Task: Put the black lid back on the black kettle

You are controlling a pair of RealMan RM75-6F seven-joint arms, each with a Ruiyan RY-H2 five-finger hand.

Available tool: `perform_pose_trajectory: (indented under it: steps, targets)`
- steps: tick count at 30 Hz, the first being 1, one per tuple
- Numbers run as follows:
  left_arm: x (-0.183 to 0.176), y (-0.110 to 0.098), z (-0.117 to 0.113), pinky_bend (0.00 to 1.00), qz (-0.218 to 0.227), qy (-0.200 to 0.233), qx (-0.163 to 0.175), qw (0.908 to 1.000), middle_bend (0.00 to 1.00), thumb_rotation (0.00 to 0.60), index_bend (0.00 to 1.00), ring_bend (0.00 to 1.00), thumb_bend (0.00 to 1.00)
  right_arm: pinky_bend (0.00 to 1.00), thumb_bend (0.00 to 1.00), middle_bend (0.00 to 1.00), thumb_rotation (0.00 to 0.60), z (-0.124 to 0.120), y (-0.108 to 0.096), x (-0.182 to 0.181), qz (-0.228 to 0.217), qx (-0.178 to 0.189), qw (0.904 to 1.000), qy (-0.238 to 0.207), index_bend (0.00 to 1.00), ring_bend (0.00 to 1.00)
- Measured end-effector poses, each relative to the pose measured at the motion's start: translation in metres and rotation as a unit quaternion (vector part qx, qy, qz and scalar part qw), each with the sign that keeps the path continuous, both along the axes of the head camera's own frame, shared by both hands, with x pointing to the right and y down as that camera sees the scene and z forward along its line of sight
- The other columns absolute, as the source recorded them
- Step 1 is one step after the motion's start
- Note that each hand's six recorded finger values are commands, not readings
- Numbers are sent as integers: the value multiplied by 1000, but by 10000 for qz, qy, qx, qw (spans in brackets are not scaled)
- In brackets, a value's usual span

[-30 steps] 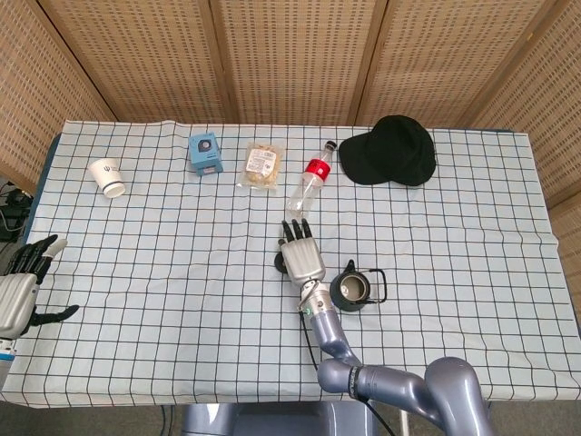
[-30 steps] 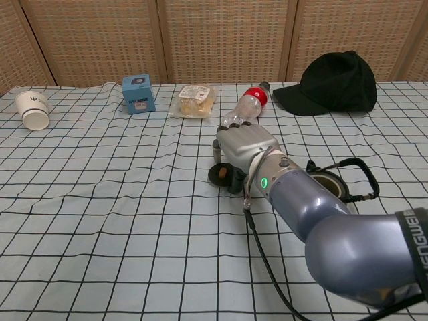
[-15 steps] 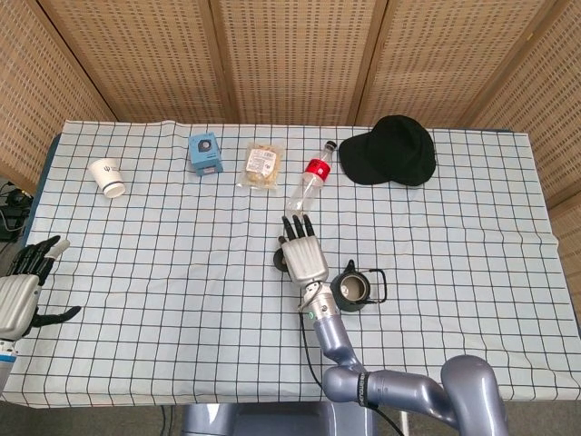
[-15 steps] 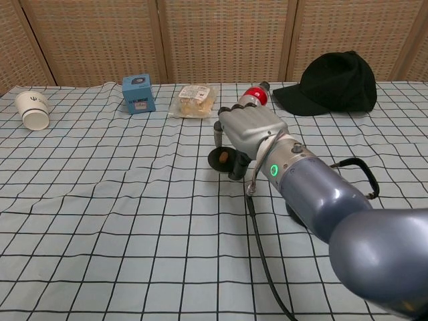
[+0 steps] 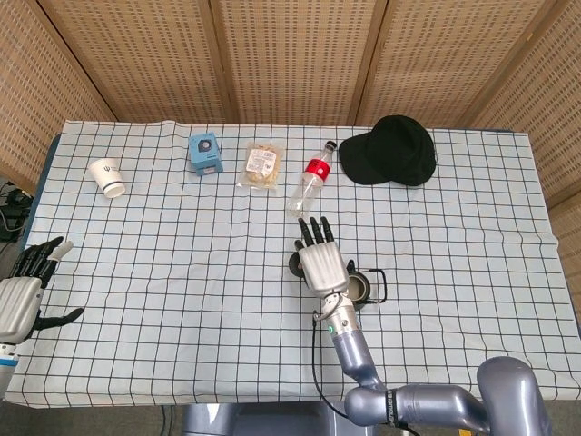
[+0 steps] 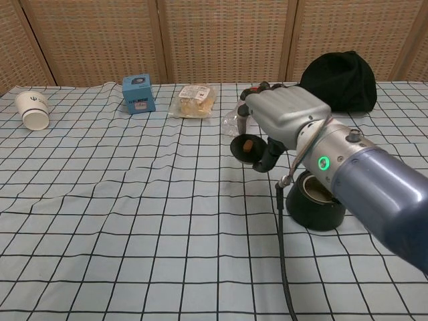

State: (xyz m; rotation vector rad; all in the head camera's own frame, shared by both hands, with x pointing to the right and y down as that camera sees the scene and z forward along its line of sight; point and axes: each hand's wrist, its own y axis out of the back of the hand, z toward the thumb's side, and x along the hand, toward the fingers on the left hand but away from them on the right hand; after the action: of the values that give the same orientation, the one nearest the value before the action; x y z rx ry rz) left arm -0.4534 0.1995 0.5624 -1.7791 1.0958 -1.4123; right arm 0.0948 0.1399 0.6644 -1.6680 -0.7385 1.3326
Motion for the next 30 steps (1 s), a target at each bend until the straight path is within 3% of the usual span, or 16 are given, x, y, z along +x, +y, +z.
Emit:
perform_pose_trajectory:
  steps: [9,20,30]
  targets:
    - [1,2,-3,0,15,20,33,10000,0,600,0,0,106,0,427,126,600,-16,7,36,91,51,9994,327,503,0]
    - [4,3,-2,0,63,0,17,10000,0,600,0,0,107,0,427,126,600,-8,20,62,172,-242,9974,652,511,0]
    - [5,4,-1,0,86,-16,2,10000,0,600,0,0,106,0,428,126,600,-8,20,76,286,-258,9964,751,525,0]
